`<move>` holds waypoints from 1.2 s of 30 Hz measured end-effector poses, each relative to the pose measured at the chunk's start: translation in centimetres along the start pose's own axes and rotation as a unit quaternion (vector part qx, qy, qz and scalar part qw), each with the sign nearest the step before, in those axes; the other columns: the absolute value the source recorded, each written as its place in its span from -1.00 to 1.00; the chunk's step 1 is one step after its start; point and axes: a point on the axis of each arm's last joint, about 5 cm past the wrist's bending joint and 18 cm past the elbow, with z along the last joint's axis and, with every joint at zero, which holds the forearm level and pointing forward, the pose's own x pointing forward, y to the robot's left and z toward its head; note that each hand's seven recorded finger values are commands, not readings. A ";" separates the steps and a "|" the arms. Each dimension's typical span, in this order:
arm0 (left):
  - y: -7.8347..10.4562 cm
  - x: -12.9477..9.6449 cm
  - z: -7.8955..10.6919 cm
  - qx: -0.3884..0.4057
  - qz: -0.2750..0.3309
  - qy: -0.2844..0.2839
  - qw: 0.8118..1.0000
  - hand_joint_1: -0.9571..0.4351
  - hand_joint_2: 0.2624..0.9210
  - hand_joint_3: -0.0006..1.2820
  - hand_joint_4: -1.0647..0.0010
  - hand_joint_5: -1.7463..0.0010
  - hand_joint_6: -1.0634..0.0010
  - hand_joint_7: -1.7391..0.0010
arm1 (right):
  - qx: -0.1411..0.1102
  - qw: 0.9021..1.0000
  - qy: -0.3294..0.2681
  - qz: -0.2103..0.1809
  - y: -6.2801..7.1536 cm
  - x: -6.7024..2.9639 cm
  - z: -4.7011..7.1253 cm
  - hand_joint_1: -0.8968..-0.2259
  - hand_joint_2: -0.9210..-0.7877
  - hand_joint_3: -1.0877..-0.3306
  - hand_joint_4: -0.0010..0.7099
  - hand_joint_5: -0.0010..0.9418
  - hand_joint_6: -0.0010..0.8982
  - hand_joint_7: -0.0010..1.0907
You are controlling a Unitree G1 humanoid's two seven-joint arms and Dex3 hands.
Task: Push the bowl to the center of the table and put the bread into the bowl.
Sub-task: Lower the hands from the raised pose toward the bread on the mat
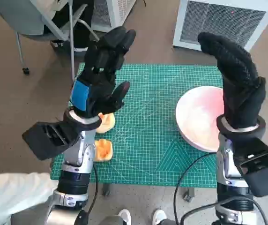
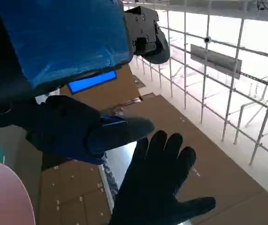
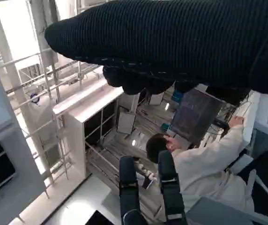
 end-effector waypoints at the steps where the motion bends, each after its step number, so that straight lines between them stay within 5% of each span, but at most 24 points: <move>1: 0.0 0.0 0.0 0.000 0.000 0.000 1.000 -0.28 1.00 -0.21 1.00 0.60 1.00 0.27 | 0.000 1.000 0.000 0.000 0.0 -0.01 0.0 -0.07 -1.00 0.02 -0.18 -1.00 -0.94 0.30; 26: 0.0 0.0 0.0 0.003 0.000 0.003 1.000 -0.27 1.00 -0.22 1.00 0.60 1.00 0.27 | -0.005 1.000 0.008 -0.002 -0.2 -0.86 -0.3 -0.03 -1.00 -0.03 -0.16 -0.99 -0.95 0.30; 36: 0.1 0.0 0.0 0.004 0.001 0.003 1.000 -0.27 1.00 -0.22 1.00 0.59 1.00 0.27 | -0.031 0.999 0.026 -0.020 -3.7 -2.74 -0.5 -0.01 -1.00 0.00 -0.16 -1.00 -0.87 0.15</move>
